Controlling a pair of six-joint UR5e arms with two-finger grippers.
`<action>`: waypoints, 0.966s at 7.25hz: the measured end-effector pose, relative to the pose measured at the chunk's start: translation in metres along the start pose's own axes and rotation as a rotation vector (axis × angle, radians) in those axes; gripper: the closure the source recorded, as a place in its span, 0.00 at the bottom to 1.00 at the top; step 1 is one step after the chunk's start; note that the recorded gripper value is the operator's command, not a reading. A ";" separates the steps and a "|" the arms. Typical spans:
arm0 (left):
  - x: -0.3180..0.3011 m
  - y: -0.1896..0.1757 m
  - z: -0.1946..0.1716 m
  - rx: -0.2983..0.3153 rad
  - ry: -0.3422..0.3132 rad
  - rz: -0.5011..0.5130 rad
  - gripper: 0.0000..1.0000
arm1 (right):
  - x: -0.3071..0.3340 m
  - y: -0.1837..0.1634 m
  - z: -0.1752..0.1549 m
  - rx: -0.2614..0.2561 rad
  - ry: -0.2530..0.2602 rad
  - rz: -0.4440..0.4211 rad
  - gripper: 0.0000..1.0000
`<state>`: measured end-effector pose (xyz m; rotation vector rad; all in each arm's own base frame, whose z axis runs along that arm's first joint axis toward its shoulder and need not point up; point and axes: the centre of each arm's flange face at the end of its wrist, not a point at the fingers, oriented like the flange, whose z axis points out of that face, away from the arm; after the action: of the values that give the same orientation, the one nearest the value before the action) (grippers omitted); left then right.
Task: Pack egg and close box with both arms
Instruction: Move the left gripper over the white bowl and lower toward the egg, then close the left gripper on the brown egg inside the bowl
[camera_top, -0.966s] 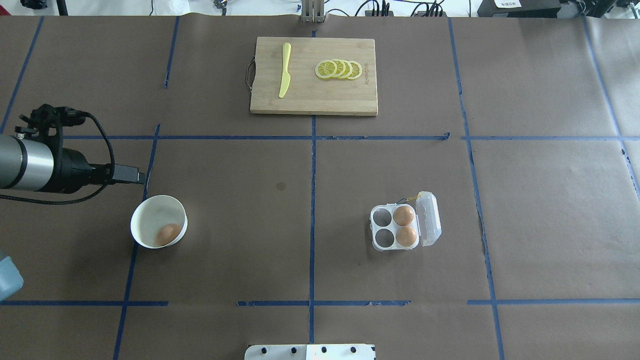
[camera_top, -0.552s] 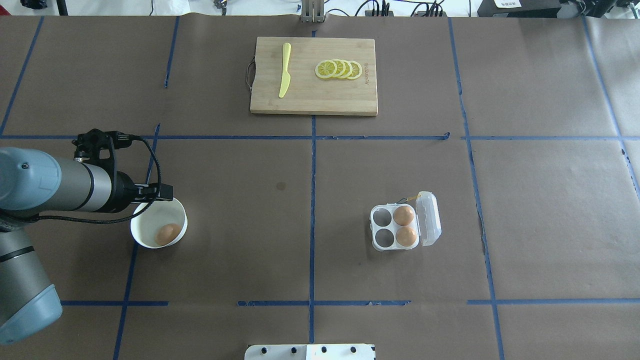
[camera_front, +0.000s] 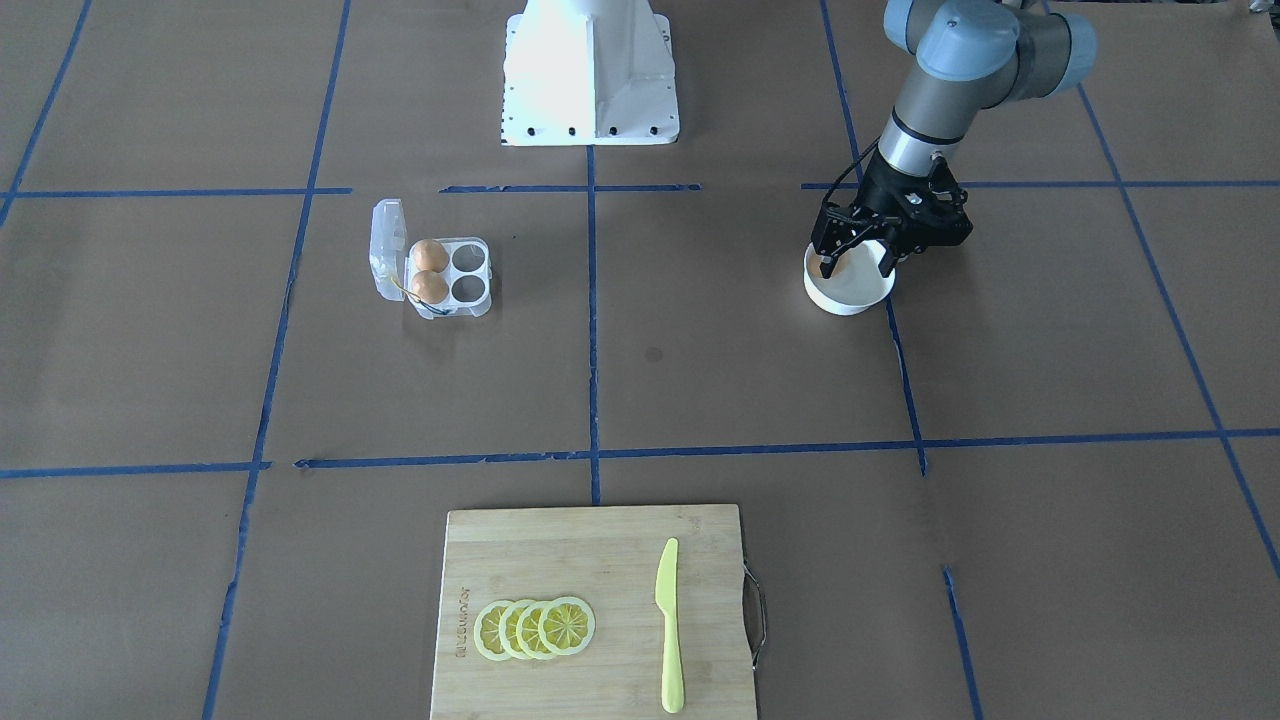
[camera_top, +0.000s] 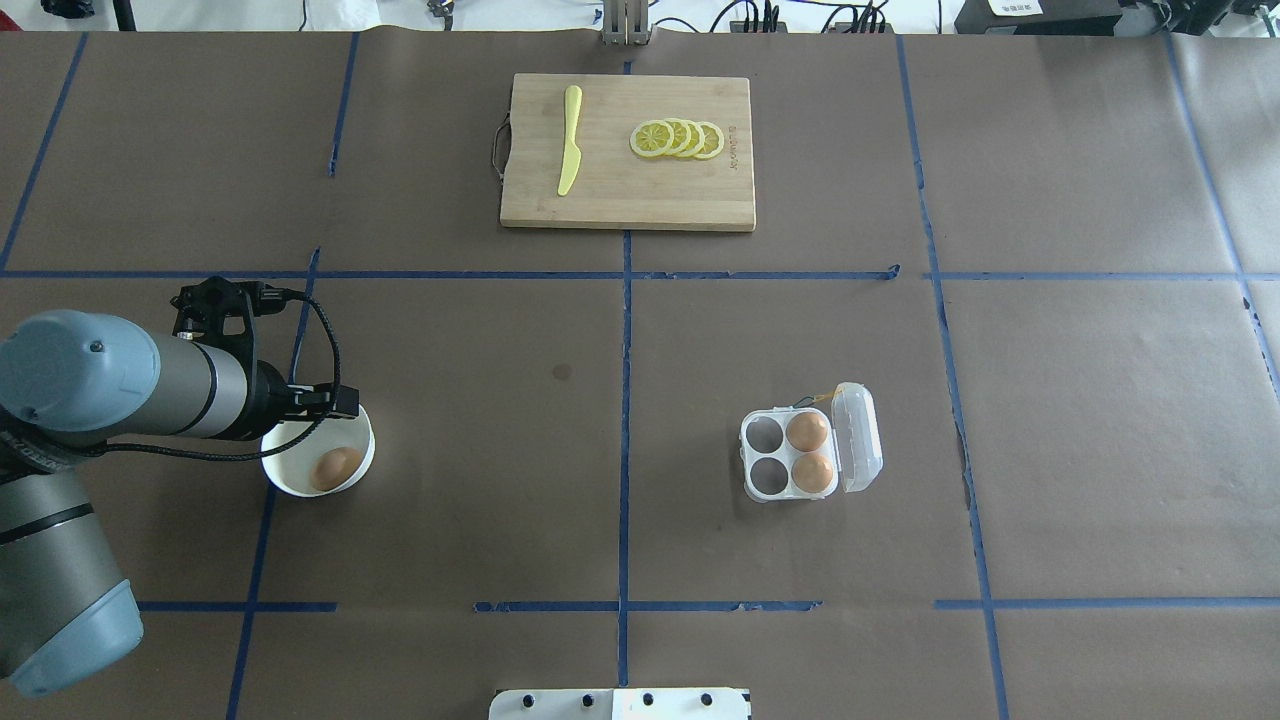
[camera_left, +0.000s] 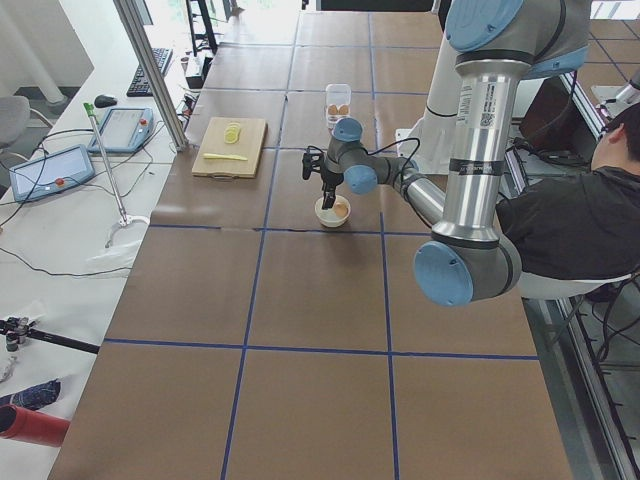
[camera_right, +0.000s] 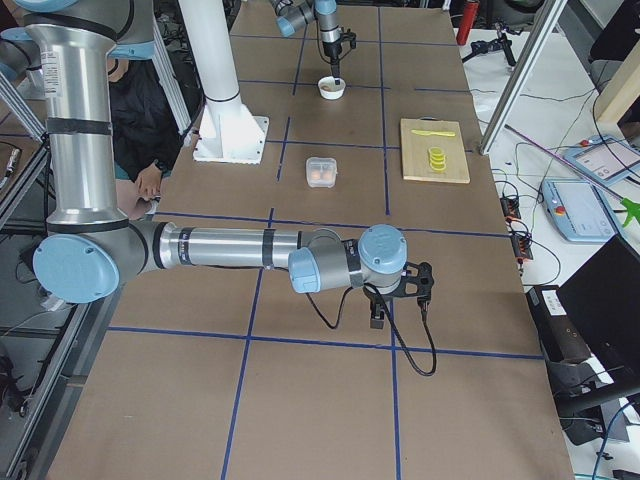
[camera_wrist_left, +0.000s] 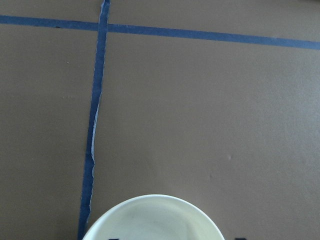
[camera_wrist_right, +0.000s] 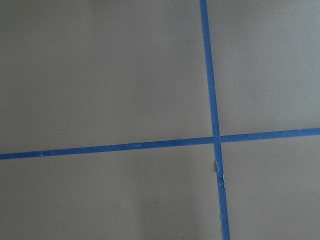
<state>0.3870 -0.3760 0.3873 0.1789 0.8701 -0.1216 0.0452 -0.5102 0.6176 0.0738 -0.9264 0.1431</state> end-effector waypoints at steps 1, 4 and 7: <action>-0.001 0.003 0.006 -0.010 -0.007 0.005 0.16 | 0.000 0.000 0.000 0.000 0.000 0.000 0.00; 0.001 0.018 0.019 -0.070 -0.010 0.015 0.17 | -0.002 0.000 -0.001 0.002 -0.001 -0.003 0.00; 0.003 0.029 0.028 -0.106 -0.015 0.026 0.17 | -0.005 0.000 -0.003 0.007 -0.003 -0.009 0.00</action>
<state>0.4152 -0.3531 0.4060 0.0902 0.8566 -0.0522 0.0451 -0.5105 0.6120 0.0846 -0.9286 0.1374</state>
